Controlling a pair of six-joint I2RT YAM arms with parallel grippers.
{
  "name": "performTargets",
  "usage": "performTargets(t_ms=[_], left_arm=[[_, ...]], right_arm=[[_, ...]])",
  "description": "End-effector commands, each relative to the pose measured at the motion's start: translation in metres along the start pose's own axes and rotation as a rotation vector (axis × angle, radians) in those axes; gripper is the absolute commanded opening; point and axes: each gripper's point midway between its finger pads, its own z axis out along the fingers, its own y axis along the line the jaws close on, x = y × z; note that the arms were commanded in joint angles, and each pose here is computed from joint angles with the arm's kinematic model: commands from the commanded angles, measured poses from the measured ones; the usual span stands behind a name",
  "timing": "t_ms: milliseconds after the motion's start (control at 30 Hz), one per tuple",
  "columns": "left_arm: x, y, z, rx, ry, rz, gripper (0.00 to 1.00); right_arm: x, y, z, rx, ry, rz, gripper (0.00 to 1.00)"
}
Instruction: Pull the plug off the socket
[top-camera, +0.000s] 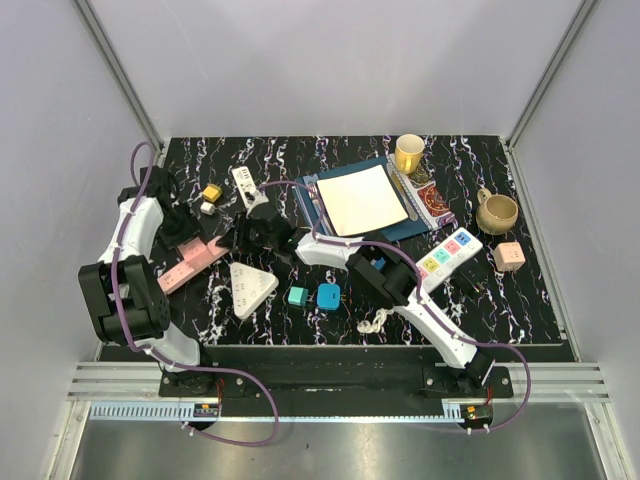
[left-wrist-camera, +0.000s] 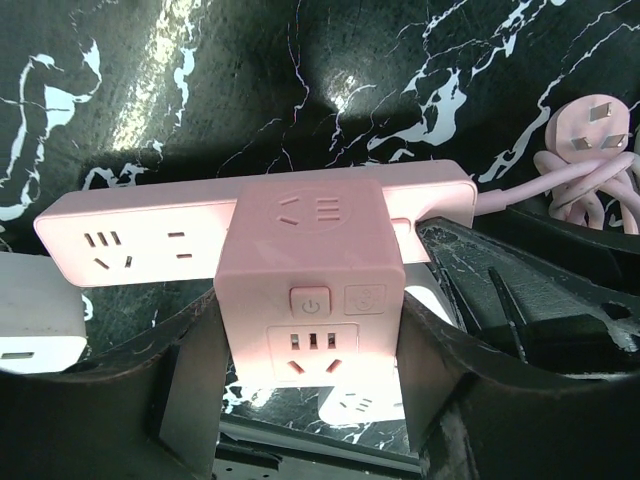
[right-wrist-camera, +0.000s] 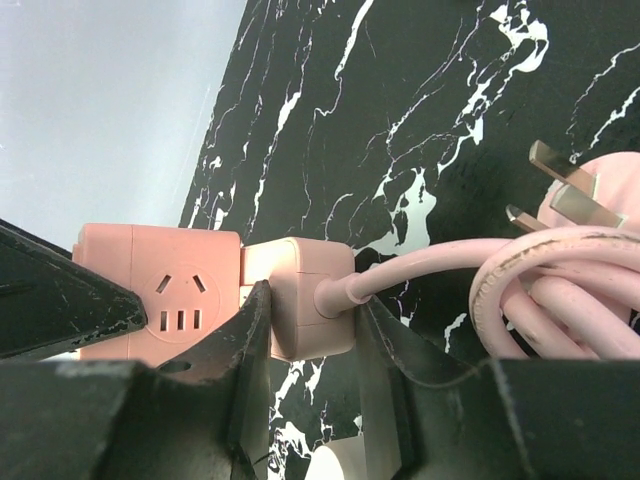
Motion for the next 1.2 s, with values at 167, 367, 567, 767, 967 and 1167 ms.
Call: performTargets(t_ms=[167, 367, 567, 767, 967, 1167], left_arm=[[-0.023, -0.033, -0.037, 0.132, -0.111, 0.163, 0.0], [-0.011, -0.052, -0.031, 0.278, -0.042, 0.147, 0.0], [-0.009, -0.056, -0.031, 0.406, -0.006, 0.049, 0.0], [0.001, -0.037, -0.018, 0.304, 0.001, 0.096, 0.0], [0.012, -0.038, -0.01, 0.331, 0.024, 0.087, 0.0], [0.022, -0.041, 0.0, 0.358, 0.049, 0.063, 0.0]], right_arm=[[0.073, -0.097, -0.005, 0.267, 0.197, -0.069, 0.0], [0.074, -0.095, -0.007, 0.258, 0.202, -0.072, 0.0], [0.073, -0.096, -0.01, 0.239, 0.204, -0.052, 0.0], [0.034, -0.048, -0.025, -0.009, 0.131, 0.1, 0.26], [0.009, -0.009, -0.028, -0.183, 0.149, 0.171, 0.39], [0.014, -0.01, -0.026, -0.183, 0.173, 0.237, 0.52]])
